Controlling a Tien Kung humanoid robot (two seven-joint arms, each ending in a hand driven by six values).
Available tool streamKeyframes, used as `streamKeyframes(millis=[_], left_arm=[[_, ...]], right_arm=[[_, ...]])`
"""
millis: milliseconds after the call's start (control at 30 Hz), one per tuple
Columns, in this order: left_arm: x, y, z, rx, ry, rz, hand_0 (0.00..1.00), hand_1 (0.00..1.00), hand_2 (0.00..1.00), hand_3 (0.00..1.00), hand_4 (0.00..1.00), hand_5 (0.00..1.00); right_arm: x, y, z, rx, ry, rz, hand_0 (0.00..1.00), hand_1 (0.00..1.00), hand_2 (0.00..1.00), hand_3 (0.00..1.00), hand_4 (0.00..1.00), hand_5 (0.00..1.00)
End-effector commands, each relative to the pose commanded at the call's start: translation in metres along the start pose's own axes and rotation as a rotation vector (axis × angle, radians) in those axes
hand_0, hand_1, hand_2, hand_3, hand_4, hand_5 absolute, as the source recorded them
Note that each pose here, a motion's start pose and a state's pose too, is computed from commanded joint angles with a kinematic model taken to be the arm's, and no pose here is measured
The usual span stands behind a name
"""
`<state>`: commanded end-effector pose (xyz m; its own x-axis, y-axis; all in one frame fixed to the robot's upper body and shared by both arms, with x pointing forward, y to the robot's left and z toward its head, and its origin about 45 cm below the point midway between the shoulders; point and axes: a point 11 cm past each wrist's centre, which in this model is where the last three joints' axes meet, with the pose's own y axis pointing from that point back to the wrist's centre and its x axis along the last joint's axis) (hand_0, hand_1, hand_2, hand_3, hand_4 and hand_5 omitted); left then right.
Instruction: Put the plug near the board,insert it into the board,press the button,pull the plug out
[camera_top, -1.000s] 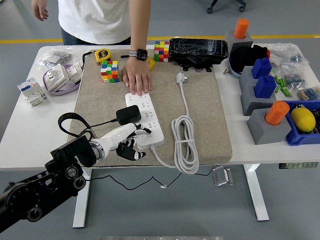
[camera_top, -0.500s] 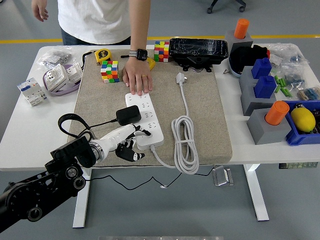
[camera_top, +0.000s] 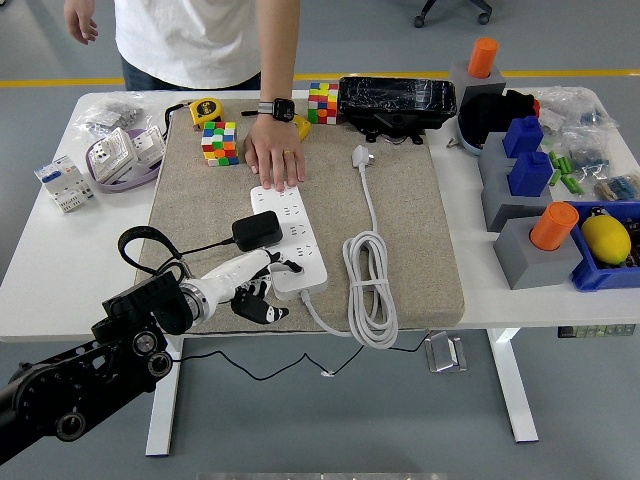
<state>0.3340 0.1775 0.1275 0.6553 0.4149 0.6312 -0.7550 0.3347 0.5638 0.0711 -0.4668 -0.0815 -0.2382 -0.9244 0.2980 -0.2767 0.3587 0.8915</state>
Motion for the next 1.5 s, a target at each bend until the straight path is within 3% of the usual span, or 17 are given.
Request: streamKeyframes(millis=[100, 167, 200, 367, 400, 567, 600, 767, 800, 967, 1000, 1167, 1200, 1500], left_arm=[[0.000, 0.000, 0.001, -0.007, 0.001, 0.003, 0.063, 0.071, 0.136, 0.722, 0.759, 0.002], [0.003, 0.002, 0.006, -0.044, 0.016, 0.020, 0.063, 0.071, 0.136, 0.722, 0.759, 0.002], [0.005, 0.003, 0.009, -0.063, 0.024, 0.030, 0.066, 0.073, 0.142, 0.704, 0.622, 0.002], [0.021, 0.008, 0.025, -0.196, 0.116, 0.105, 0.066, 0.073, 0.142, 0.704, 0.622, 0.002], [0.023, 0.008, 0.027, -0.220, 0.134, 0.119, 0.143, 0.099, 0.246, 0.618, 0.799, 0.130], [0.041, 0.007, 0.026, -0.288, 0.200, 0.244, 0.143, 0.099, 0.246, 0.618, 0.799, 0.130], [0.044, 0.006, 0.025, -0.291, 0.203, 0.265, 0.263, 0.306, 0.452, 0.550, 0.845, 0.213], [0.064, -0.001, 0.019, -0.282, 0.128, 0.384, 0.263, 0.306, 0.452, 0.550, 0.845, 0.213], [0.067, -0.002, 0.017, -0.280, 0.118, 0.400, 0.516, 0.621, 0.572, 0.589, 0.895, 0.241], [0.081, -0.007, 0.013, -0.275, 0.062, 0.458, 0.516, 0.621, 0.572, 0.589, 0.895, 0.241], [0.082, -0.009, 0.011, -0.263, 0.047, 0.460, 0.686, 0.717, 0.659, 0.614, 0.909, 0.249], [0.082, -0.019, 0.002, -0.193, -0.027, 0.434, 0.686, 0.717, 0.659, 0.614, 0.909, 0.249], [0.082, -0.020, 0.001, -0.188, -0.032, 0.430, 0.720, 0.724, 0.706, 0.638, 0.958, 0.278], [0.078, -0.031, -0.015, -0.122, -0.068, 0.403, 0.694, 0.704, 0.697, 0.643, 0.950, 0.281]], right_arm=[[0.000, 0.000, 0.000, 0.000, 0.000, 0.000, 0.602, 0.625, 0.623, 0.548, 0.938, 0.477], [0.001, 0.000, 0.000, 0.000, 0.000, 0.001, 0.602, 0.625, 0.623, 0.548, 0.938, 0.477], [0.001, 0.000, 0.000, -0.001, 0.001, 0.001, 0.602, 0.625, 0.623, 0.548, 0.938, 0.477], [0.001, 0.000, 0.001, -0.001, 0.002, 0.001, 0.602, 0.625, 0.623, 0.548, 0.938, 0.477], [0.001, 0.000, 0.001, -0.002, 0.003, 0.001, 0.602, 0.625, 0.623, 0.548, 0.939, 0.477], [0.000, 0.000, 0.000, 0.000, 0.001, -0.001, 0.602, 0.625, 0.623, 0.548, 0.939, 0.477], [0.000, 0.000, 0.000, 0.000, 0.002, -0.001, 0.602, 0.625, 0.623, 0.549, 0.939, 0.477], [0.000, 0.000, 0.000, 0.000, 0.001, 0.000, 0.602, 0.625, 0.623, 0.549, 0.939, 0.477], [0.001, 0.000, 0.000, 0.000, 0.001, 0.001, 0.602, 0.625, 0.624, 0.549, 0.939, 0.477], [0.000, 0.000, 0.000, 0.000, 0.001, 0.000, 0.602, 0.625, 0.624, 0.549, 0.939, 0.477], [0.000, 0.000, 0.000, 0.000, 0.001, -0.001, 0.602, 0.625, 0.624, 0.548, 0.939, 0.477], [0.000, 0.000, 0.000, 0.000, 0.001, -0.002, 0.602, 0.625, 0.624, 0.548, 0.939, 0.477], [0.000, 0.000, 0.000, 0.000, 0.000, -0.002, 0.601, 0.625, 0.624, 0.549, 0.939, 0.477], [0.000, 0.000, 0.000, 0.000, 0.000, -0.001, 0.601, 0.625, 0.623, 0.549, 0.939, 0.477]])
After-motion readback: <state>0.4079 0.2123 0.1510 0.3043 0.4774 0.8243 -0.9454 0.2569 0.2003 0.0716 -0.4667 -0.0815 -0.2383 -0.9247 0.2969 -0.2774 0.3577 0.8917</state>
